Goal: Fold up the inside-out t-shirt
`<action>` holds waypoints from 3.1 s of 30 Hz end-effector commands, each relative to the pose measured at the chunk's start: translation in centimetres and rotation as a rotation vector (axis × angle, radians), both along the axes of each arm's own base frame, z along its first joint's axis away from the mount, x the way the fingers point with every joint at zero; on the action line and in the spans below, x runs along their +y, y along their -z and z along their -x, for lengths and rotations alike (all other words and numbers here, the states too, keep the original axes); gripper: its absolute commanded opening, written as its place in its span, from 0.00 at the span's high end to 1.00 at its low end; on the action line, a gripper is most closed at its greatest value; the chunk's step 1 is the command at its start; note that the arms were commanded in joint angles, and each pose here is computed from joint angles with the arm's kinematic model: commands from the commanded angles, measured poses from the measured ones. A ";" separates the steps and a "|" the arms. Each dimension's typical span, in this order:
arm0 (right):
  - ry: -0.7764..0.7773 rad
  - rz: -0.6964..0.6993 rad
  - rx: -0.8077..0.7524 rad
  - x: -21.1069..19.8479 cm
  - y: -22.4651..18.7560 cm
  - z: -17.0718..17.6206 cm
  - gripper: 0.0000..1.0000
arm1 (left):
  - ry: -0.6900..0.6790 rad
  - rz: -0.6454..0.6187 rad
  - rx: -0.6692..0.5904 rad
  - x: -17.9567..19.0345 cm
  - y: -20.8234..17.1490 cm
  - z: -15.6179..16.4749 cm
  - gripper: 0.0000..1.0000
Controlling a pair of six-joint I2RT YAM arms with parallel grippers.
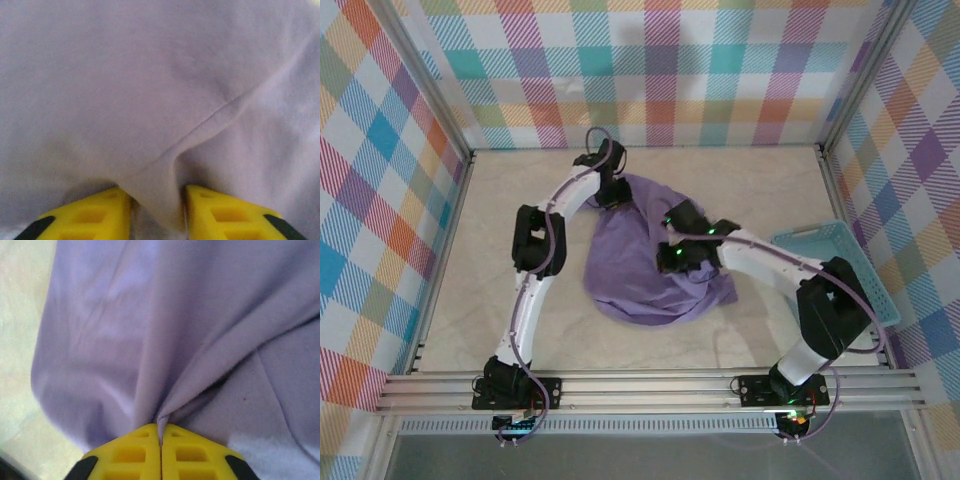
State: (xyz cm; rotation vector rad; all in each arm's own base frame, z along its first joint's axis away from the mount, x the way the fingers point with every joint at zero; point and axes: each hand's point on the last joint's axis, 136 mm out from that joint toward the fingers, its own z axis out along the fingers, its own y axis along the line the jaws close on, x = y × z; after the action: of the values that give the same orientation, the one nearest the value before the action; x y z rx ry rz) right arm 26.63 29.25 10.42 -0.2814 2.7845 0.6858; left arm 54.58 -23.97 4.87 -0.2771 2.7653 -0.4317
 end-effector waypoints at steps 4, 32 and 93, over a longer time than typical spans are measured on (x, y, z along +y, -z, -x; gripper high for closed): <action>-0.021 -0.128 -0.111 3.9 -6.0 -0.9 0.60 | 0.056 -0.157 -0.002 2.1 -7.4 4.3 0.54; 0.359 0.092 -0.006 -12.6 5.0 -8.9 0.89 | 0.222 -0.139 -0.129 -4.2 -3.4 26.3 0.76; -0.034 0.156 -0.268 -5.2 -3.0 -7.3 0.42 | 0.098 0.040 -0.339 0.6 -10.8 27.9 0.57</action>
State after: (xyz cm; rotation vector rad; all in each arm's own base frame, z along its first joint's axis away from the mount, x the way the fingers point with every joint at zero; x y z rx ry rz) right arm 32.28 22.23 12.22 -0.3710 2.6496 0.3670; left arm 26.63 -23.56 15.11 0.0160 2.4722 -0.4803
